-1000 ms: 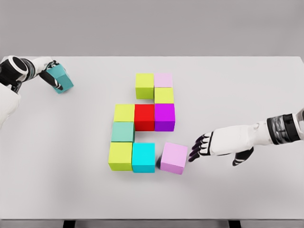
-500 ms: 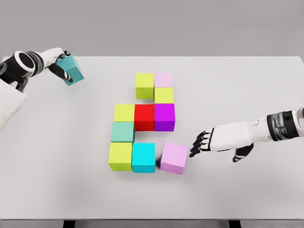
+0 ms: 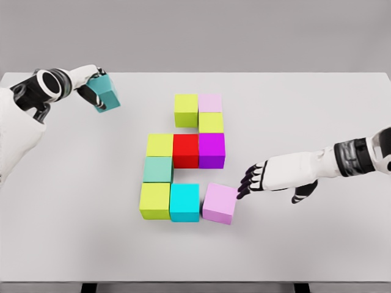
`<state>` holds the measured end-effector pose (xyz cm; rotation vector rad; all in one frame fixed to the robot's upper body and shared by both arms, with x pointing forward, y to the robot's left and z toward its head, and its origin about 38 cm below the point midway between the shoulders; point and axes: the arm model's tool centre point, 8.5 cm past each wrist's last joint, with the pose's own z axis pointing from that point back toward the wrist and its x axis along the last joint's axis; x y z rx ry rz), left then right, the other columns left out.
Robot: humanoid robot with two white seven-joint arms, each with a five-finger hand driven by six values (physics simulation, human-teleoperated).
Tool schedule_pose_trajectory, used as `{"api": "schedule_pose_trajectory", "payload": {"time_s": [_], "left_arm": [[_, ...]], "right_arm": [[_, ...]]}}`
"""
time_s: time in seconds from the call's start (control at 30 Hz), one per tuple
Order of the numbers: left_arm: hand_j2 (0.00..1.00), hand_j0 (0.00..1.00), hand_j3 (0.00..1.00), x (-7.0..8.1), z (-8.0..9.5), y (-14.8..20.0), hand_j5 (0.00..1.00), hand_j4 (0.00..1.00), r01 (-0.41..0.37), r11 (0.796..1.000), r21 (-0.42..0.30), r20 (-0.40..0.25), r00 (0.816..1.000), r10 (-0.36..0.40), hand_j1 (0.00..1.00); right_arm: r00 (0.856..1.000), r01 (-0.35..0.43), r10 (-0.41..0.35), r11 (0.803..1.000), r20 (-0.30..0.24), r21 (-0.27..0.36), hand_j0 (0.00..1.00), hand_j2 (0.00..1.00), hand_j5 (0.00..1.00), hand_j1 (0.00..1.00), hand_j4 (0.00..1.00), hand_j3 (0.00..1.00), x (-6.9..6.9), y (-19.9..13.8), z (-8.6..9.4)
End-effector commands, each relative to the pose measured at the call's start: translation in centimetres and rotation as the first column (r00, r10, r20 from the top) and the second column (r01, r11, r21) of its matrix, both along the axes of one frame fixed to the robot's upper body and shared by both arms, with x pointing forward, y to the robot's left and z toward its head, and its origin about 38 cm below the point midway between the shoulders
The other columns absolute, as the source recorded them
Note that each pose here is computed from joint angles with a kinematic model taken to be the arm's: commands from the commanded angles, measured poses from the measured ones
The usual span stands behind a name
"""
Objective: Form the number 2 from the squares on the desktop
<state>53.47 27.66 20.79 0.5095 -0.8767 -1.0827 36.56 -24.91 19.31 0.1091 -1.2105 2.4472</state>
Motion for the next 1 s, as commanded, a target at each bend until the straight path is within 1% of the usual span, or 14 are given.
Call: {"api": "schedule_pose_trajectory", "payload": {"time_s": [0.0,0.13,0.23,0.37,0.53,0.6,0.97], "left_arm": [[0.6,0.6,0.6,0.0,-0.1,-0.7,0.6,0.6,0.016,1.0,0.004,0.003,1.0,-0.016,0.6],[0.6,0.6,0.6,-0.3,0.5,-2.1,0.6,0.6,0.056,0.998,0.004,0.022,0.998,-0.057,0.6],[0.6,0.6,0.6,-0.5,0.3,-3.0,0.6,0.6,0.081,0.997,0.011,0.02,0.996,-0.081,0.6],[0.6,0.6,0.6,-0.6,-0.1,-4.0,0.6,0.6,0.101,0.995,0.019,0.013,0.995,-0.101,0.6],[0.6,0.6,0.6,-0.7,-0.7,-4.6,0.6,0.6,0.118,0.992,0.033,-0.001,0.993,-0.118,0.6],[0.6,0.6,0.6,-0.8,-0.9,-5.4,0.6,0.6,0.132,0.991,0.032,-0.004,0.991,-0.132,0.6],[0.6,0.6,0.6,-1.1,-1.1,-7.3,0.6,0.6,0.173,0.984,0.031,-0.006,0.985,-0.173,0.6]], "right_arm": [[1.0,-0.001,0.002,1.0,-0.002,0.01,1.0,1.0,1.0,1.0,1.0,1.0,0.1,0.3,0.1],[1.0,-0.019,0.019,1.0,0.007,0.023,1.0,1.0,1.0,1.0,1.0,1.0,0.3,1.2,0.4],[1.0,-0.018,0.018,1.0,0.014,0.023,1.0,1.0,1.0,1.0,1.0,1.0,0.5,1.2,0.6],[1.0,0.001,-0.001,1.0,0.016,0.023,1.0,1.0,1.0,1.0,1.0,1.0,1.2,1.0,0.6],[1.0,-0.002,0.001,0.999,0.01,0.035,1.0,1.0,1.0,1.0,1.0,1.0,1.3,1.3,0.6],[1.0,-0.003,0.003,0.999,0.01,0.036,1.0,1.0,1.0,1.0,1.0,1.0,1.2,1.4,0.6],[1.0,-0.011,0.01,0.999,0.013,0.041,1.0,1.0,1.0,1.0,1.0,1.0,1.2,1.7,0.8]]}}
